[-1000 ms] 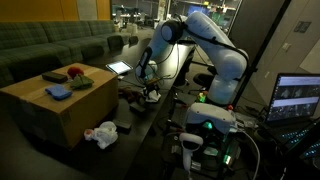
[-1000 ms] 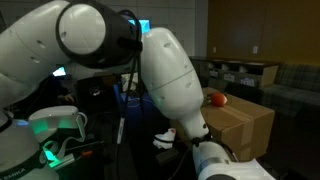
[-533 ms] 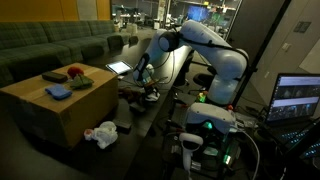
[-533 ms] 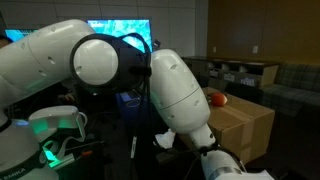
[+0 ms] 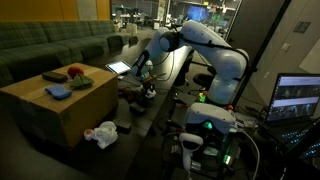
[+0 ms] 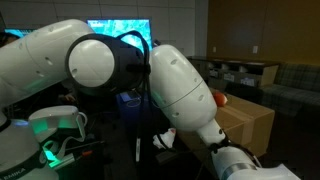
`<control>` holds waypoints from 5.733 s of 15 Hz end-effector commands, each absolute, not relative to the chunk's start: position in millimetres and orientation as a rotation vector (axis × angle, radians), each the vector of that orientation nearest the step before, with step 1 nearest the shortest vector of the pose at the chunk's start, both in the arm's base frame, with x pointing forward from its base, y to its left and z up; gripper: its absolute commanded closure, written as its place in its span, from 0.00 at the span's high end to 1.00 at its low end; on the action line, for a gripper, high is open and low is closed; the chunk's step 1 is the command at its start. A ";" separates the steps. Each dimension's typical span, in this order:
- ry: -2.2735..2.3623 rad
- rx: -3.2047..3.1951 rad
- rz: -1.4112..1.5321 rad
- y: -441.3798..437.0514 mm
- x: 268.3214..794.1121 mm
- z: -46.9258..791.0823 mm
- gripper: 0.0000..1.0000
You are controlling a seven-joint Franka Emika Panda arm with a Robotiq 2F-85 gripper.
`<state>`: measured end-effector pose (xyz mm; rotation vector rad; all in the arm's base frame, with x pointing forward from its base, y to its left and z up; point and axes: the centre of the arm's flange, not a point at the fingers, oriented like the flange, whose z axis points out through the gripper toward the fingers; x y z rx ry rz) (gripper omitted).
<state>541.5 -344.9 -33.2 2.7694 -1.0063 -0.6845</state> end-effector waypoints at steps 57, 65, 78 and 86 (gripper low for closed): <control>-0.202 2.953 0.163 23.3 777.5 351.3 0.99; -0.057 3.017 0.285 78.0 801.0 368.4 1.00; 0.089 3.055 0.214 111.9 822.3 311.5 1.00; 0.128 3.037 0.192 116.4 828.1 272.5 1.00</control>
